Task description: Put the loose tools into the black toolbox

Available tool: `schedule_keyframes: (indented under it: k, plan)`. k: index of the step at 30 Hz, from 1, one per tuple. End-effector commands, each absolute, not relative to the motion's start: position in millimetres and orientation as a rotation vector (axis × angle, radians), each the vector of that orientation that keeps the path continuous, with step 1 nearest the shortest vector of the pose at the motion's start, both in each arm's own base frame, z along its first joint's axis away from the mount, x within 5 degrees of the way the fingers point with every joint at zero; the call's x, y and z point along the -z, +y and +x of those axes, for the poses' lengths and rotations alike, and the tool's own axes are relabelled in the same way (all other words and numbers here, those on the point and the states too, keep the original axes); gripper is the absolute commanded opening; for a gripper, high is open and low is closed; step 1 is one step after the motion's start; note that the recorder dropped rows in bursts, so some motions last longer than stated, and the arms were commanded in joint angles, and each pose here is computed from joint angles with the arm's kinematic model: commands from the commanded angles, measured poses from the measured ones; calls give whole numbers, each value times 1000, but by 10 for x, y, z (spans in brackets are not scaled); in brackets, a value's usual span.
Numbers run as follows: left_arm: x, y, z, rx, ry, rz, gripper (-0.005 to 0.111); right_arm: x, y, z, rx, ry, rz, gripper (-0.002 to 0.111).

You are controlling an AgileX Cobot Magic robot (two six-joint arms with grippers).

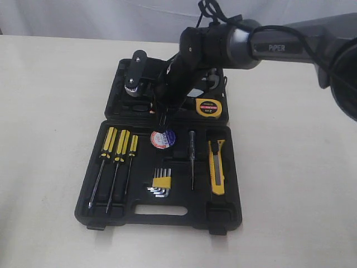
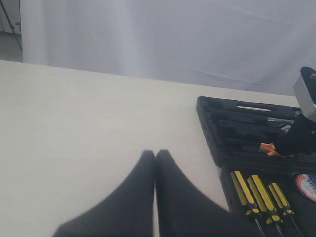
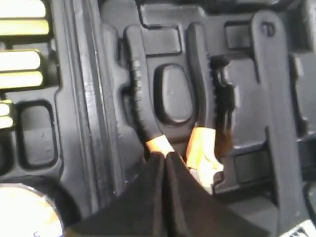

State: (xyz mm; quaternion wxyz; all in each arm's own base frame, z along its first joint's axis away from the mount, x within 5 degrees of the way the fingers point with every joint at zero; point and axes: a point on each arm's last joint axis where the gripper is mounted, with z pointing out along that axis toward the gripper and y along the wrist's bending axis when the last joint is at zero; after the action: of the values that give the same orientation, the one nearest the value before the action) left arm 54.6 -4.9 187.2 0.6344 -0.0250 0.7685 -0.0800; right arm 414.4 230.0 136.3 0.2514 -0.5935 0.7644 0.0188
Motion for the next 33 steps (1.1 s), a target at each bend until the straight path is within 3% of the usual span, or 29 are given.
schedule_keyframes:
  k: [1, 8, 23, 28, 33]
  plan:
    - [-1887, -51, 547, 183, 1757, -49, 0, -1285, 2291, 4159, -57, 2094, -1612, -1]
    - [-1887, -51, 547, 183, 1757, -49, 0, -1418, 2295, 4175, -40, 2057, -1583, -1]
    - [-1887, -51, 547, 183, 1757, -49, 0, -3176, 1923, 3210, -298, 2283, -1537, -1]
    - [-1887, -51, 547, 183, 1757, -49, 0, -3541, 1820, 3011, -277, 2197, -1502, -1]
    - [-1887, -51, 547, 183, 1757, -49, 0, -3684, 1775, 2924, -267, 2160, -1486, -1]
